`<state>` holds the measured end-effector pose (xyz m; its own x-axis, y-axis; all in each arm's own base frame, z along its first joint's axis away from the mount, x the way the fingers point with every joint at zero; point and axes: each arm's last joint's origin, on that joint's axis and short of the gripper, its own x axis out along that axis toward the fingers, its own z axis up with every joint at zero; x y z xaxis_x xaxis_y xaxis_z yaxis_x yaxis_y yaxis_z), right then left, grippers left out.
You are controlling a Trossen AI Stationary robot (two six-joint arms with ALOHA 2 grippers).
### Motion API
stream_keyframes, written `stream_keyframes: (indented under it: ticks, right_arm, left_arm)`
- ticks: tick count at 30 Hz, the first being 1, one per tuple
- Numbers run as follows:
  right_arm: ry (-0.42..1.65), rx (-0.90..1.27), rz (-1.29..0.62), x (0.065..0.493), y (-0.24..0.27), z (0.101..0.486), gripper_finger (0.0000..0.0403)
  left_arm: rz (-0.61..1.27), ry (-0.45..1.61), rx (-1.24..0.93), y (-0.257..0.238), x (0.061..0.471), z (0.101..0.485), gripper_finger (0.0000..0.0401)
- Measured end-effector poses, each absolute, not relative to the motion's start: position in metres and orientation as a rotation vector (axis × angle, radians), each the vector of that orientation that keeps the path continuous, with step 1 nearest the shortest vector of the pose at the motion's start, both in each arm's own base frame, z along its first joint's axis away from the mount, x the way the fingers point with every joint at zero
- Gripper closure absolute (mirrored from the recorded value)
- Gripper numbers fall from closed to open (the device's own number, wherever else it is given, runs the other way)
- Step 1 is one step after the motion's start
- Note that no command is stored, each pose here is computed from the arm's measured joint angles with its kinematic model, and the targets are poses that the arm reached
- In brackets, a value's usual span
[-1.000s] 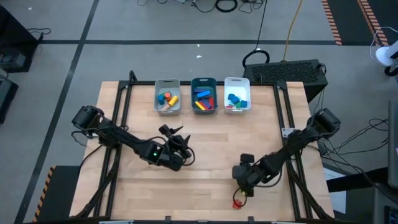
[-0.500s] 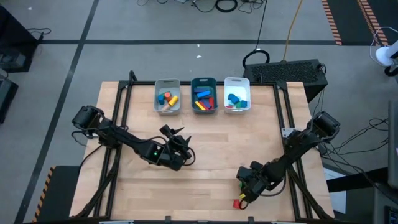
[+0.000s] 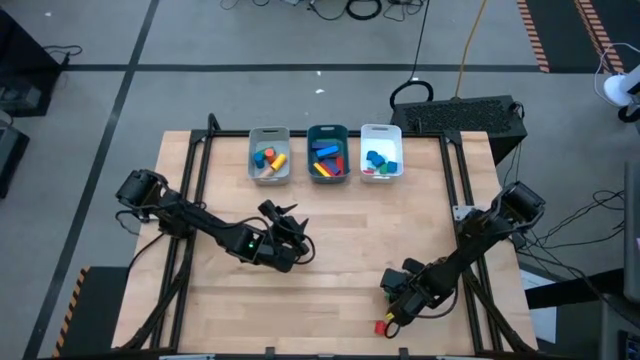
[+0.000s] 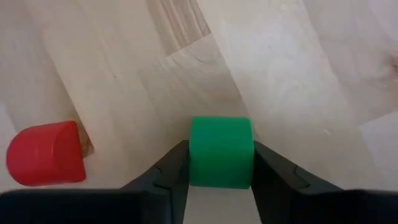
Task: Sort blocks by size
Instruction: Put the green half-circle block into the white bin
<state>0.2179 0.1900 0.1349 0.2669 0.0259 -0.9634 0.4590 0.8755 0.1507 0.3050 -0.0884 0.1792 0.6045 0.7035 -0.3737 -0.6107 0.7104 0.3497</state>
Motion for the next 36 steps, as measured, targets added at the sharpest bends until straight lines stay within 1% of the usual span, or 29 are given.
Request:
stream_keyframes:
  ticks: [2, 7, 12, 16, 20, 23, 28, 32, 36]
  right_arm:
    - [1.269, 0.419, -0.31, 0.217, 0.189, 0.135, 0.0294]
    - [1.224, 0.326, -0.341, 0.224, 0.181, 0.139, 0.0295]
    - [1.151, 0.166, -0.411, 0.238, 0.17, 0.154, 0.0295]
    - [1.147, 0.003, -0.516, 0.247, 0.149, 0.165, 0.0295]
    - [1.189, -0.142, -0.6, 0.255, 0.12, 0.176, 0.0294]
    - [1.185, -0.195, -0.621, 0.263, 0.094, 0.19, 0.0294]
    - [1.098, -0.163, -0.649, 0.27, 0.04, 0.226, 0.0293]
    - [1.015, -0.118, -0.7, 0.265, -0.012, 0.256, 0.0292]
    - [0.946, 0.044, -0.735, 0.26, -0.073, 0.267, 0.0292]
  left_arm:
    - [0.76, 0.513, 0.186, -0.089, 0.305, 0.179, 0.0148]
    - [0.745, 0.442, 0.113, -0.091, 0.311, 0.185, 0.0148]
    - [0.707, 0.415, 0.055, -0.091, 0.316, 0.188, 0.0148]
    - [0.689, 0.427, 0.043, -0.089, 0.317, 0.187, 0.0148]
    - [0.676, 0.435, 0.035, -0.088, 0.318, 0.187, 0.0148]
    - [0.676, 0.437, 0.038, -0.088, 0.318, 0.185, 0.0148]
    - [0.678, 0.458, 0.053, -0.089, 0.322, 0.174, 0.0148]
    - [0.674, 0.489, 0.064, -0.087, 0.325, 0.163, 0.0148]
    - [0.641, 0.507, 0.041, -0.085, 0.329, 0.157, 0.0148]
